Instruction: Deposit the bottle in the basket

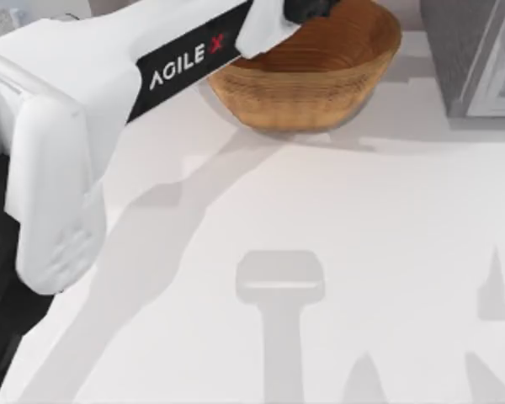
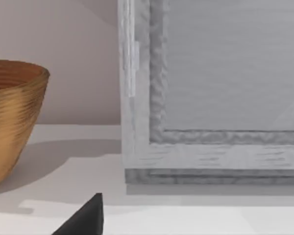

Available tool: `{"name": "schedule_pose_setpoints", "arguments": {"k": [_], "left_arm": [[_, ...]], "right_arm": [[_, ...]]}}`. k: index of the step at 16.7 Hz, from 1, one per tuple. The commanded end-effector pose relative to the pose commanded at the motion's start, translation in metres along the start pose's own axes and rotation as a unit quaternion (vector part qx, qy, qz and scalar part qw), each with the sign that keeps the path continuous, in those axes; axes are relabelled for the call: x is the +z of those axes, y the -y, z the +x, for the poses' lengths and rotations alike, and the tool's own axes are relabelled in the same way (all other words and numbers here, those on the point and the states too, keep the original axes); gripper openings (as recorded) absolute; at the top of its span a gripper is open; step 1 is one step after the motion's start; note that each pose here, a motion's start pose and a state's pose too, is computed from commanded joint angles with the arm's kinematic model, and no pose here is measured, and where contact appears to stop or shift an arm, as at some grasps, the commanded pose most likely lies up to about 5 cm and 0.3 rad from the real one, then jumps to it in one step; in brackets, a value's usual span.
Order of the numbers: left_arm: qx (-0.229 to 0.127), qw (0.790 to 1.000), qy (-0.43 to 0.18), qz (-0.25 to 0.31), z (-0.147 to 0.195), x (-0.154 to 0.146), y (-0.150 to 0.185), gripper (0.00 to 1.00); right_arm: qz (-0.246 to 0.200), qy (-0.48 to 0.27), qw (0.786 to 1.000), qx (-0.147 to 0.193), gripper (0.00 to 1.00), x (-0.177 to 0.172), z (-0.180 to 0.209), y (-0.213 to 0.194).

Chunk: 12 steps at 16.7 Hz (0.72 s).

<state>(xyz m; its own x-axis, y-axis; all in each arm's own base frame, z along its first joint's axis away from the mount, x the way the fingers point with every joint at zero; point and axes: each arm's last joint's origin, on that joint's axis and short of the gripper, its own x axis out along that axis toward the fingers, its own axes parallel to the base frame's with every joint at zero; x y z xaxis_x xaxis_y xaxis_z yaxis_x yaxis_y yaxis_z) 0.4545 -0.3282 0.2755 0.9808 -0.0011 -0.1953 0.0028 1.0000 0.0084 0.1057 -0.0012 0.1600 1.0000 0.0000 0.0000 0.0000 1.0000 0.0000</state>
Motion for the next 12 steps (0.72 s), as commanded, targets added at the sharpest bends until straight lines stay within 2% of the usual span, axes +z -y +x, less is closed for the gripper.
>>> {"name": "schedule_pose_setpoints", "arguments": {"k": [6,12], "left_arm": [[0.0,1.0,0.0,0.0,0.0,0.0,0.0,0.98],[0.0,1.0,0.0,0.0,0.0,0.0,0.0,1.0]], "right_arm": [[0.0,0.0,1.0,0.0,1.0,0.0,0.0,0.0],[0.0,0.0,1.0,0.0,1.0,0.0,0.0,0.0]]}}
